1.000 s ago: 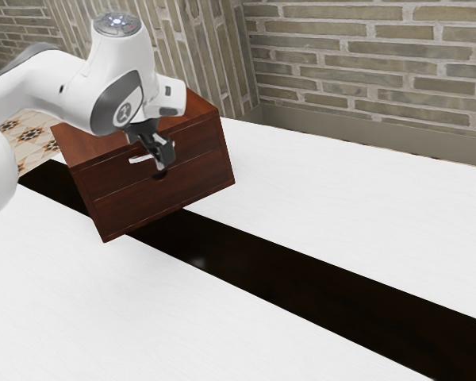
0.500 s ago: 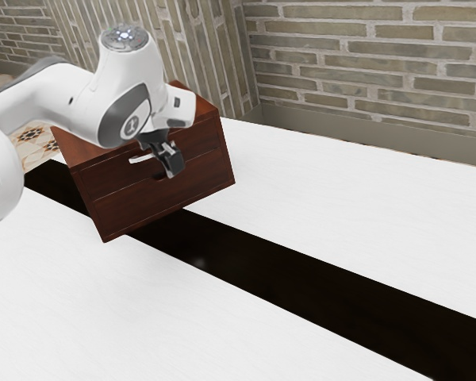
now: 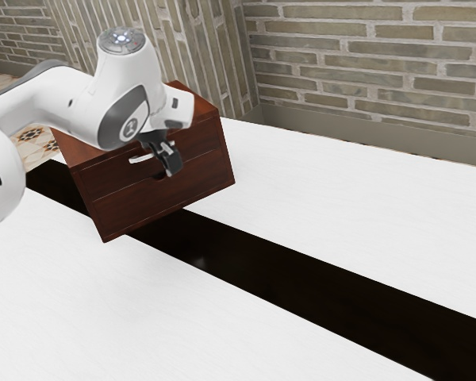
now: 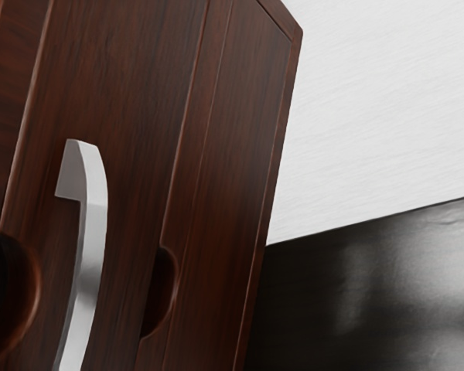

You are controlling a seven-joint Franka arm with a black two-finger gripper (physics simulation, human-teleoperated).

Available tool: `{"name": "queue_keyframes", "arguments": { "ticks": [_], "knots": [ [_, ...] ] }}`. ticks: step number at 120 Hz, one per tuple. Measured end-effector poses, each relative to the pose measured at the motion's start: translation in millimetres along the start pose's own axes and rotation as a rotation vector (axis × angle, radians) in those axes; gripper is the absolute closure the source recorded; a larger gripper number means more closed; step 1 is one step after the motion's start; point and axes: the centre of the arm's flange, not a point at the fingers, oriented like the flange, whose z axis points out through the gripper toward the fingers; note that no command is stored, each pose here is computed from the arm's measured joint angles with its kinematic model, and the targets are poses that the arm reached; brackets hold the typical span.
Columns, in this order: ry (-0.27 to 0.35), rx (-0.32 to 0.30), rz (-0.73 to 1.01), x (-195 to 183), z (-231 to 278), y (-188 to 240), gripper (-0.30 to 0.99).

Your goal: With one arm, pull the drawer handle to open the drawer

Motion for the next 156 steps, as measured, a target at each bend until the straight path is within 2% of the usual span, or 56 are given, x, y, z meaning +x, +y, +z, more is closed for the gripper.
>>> {"name": "queue_keyframes", "arguments": {
  "ticks": [62,134,156],
  "knots": [
    [-0.001,0.018,0.011,3,14,-11,0.02],
    [-0.011,0.014,0.016,4,30,-17,0.02],
    [-0.009,-0.005,0.013,1,36,-19,0.02]
  ]
}}
